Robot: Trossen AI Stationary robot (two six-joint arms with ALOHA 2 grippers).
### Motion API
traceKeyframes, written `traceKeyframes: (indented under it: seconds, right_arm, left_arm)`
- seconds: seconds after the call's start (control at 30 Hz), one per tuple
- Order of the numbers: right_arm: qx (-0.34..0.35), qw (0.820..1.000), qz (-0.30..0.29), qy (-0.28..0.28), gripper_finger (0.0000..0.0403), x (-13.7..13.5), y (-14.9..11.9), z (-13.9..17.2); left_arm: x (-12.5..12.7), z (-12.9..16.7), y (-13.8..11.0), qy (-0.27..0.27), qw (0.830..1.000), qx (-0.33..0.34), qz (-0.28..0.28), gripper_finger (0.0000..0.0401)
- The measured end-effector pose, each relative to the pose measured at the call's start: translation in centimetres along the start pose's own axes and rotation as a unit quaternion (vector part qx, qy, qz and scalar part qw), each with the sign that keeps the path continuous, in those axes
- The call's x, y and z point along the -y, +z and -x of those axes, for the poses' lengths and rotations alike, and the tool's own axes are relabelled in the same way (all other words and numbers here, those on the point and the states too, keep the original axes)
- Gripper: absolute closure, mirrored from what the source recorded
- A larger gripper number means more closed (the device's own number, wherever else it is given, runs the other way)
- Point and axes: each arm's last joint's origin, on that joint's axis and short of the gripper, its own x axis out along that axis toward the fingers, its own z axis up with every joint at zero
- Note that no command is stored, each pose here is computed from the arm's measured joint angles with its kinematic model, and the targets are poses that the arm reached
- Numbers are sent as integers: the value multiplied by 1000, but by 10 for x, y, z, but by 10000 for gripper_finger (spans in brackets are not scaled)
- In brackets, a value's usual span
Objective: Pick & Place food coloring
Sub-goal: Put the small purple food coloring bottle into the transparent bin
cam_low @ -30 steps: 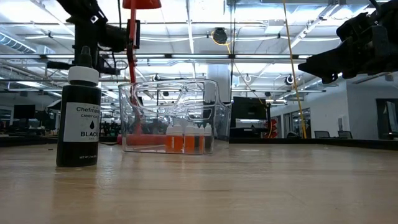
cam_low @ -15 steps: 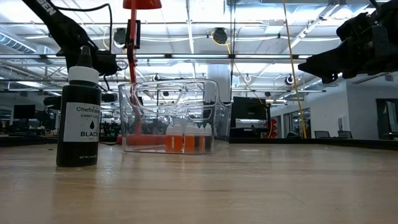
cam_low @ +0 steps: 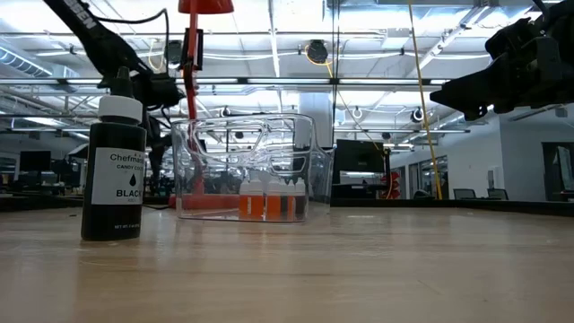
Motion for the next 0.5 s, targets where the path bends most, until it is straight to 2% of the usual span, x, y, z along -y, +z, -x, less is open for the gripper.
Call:
traceKeyframes:
  seconds: [0.17, 0.33, 0.5]
  right_arm:
    - [0, 1000, 0, 0, 234, 0, 0, 0]
    - [0, 1000, 0, 0, 234, 0, 0, 0]
    - [0, 1000, 0, 0, 234, 0, 0, 0]
  left_arm:
    - [7, -8, 26, 38, 999, -31, -1, 181]
    - [16, -22, 43, 74, 994, -70, -33, 176]
    - [19, -45, 47, 105, 988, -104, -46, 176]
